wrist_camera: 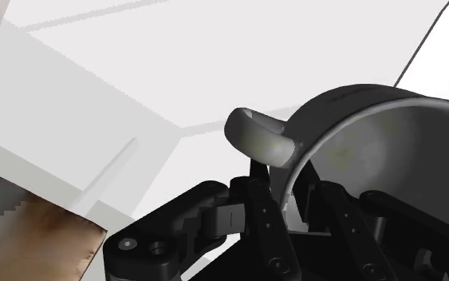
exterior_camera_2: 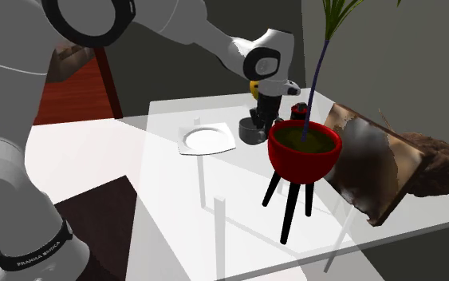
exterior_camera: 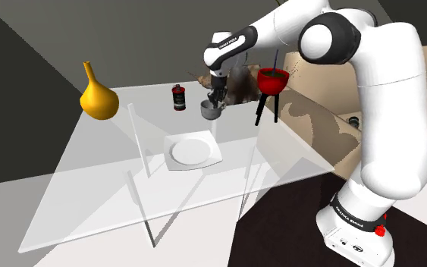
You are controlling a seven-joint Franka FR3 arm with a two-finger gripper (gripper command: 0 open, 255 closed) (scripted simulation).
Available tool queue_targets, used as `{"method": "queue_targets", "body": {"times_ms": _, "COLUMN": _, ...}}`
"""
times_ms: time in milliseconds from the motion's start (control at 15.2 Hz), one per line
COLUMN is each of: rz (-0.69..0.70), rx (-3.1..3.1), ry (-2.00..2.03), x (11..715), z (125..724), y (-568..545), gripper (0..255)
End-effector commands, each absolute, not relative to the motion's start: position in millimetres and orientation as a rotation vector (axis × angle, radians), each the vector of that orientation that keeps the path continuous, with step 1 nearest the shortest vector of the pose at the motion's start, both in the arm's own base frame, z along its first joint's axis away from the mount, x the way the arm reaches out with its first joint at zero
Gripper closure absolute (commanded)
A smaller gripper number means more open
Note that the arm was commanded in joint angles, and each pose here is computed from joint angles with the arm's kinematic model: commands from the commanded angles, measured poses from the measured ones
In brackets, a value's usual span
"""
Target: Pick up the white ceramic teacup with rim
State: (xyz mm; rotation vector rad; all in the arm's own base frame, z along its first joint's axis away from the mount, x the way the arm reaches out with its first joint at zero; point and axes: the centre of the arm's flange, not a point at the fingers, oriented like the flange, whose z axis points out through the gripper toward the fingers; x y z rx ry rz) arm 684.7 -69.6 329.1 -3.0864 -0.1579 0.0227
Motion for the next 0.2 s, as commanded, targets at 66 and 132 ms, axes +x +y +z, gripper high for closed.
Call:
{"method": "queue_targets", "body": {"times_ms": 66, "rz": 0.023, "rx": -3.087, "ry": -0.157, "x": 684.8, "z": 340.2, "y": -69.7, "gripper": 255}}
{"method": "queue_targets", "body": {"times_ms": 132, "rz": 0.023, "rx": -3.086, "ry": -0.157, "x": 684.8, "z": 340.2, "y": -69.7, "gripper": 255}}
